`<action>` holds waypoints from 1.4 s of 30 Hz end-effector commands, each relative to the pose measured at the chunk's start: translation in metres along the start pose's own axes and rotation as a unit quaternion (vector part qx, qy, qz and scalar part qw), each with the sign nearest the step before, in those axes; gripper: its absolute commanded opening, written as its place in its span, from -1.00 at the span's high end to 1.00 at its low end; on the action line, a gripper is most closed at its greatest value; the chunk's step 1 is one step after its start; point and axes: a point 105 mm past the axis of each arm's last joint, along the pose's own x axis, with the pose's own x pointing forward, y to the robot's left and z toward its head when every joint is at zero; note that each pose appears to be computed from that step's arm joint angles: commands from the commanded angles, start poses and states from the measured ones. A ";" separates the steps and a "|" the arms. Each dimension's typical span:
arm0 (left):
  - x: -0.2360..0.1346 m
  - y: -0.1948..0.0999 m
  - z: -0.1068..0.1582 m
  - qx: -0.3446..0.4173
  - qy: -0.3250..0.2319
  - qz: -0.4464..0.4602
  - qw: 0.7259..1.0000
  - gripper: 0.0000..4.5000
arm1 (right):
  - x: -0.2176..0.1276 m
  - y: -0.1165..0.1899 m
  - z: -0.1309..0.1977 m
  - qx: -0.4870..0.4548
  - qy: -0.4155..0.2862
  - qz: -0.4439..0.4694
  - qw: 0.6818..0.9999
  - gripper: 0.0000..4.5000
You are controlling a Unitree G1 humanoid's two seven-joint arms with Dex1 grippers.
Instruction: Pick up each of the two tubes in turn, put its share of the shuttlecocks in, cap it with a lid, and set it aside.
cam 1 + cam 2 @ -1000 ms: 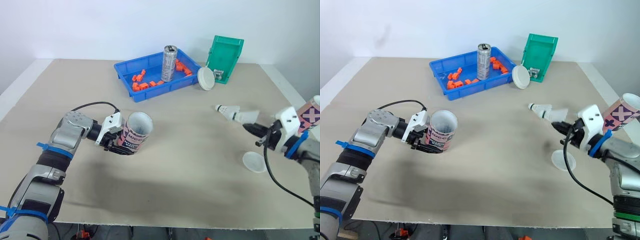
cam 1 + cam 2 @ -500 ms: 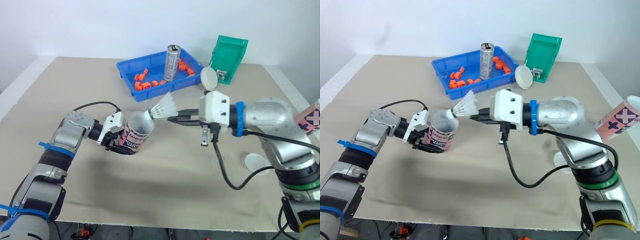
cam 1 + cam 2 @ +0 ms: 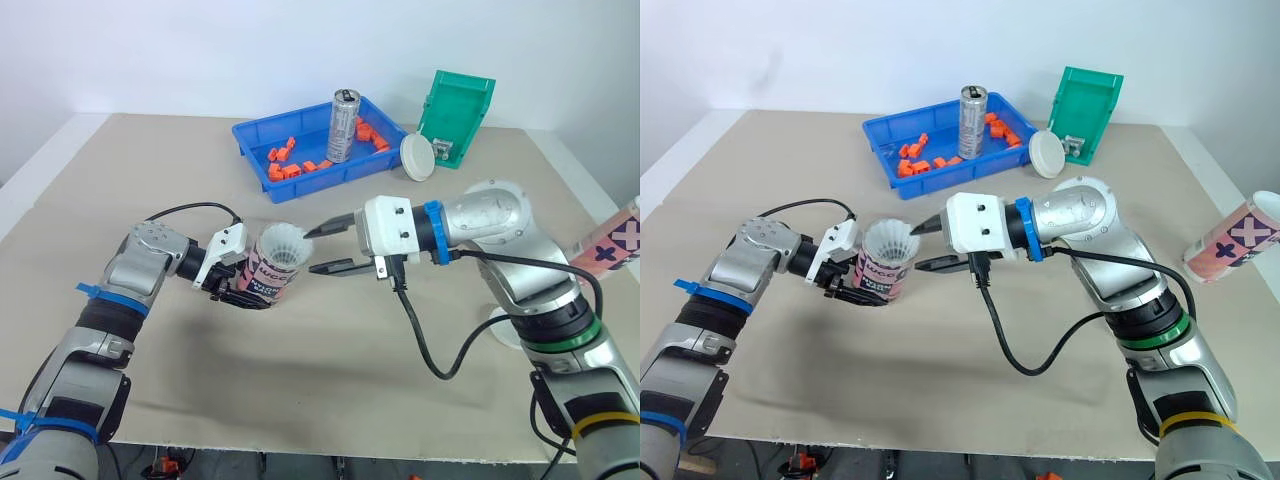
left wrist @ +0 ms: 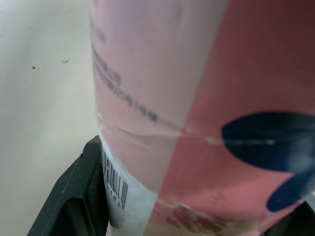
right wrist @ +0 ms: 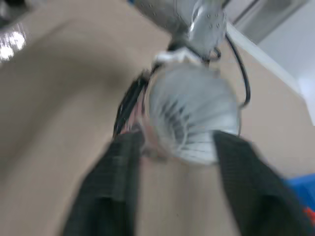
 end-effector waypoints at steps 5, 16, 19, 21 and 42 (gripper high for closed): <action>0.004 -0.003 -0.001 0.004 0.007 -0.006 1.000 -0.29 | -0.049 -0.014 -0.007 0.052 0.004 -0.104 0.993 -0.19; 0.005 -0.005 -0.006 0.001 0.010 -0.006 1.000 -0.29 | -0.186 0.017 -0.134 0.233 0.164 -0.482 0.829 -0.19; 0.006 -0.004 -0.005 0.003 0.011 -0.008 1.000 -0.29 | -0.202 0.032 -0.156 0.261 0.196 -0.506 0.799 -0.19; 0.006 -0.003 -0.004 0.004 0.011 -0.008 1.000 -0.29 | -0.206 0.043 -0.170 0.278 0.217 -0.506 0.787 -0.19; 0.002 -0.004 -0.004 0.004 0.012 -0.001 1.000 -0.29 | -0.178 0.022 -0.233 0.329 0.238 -0.481 0.777 -0.19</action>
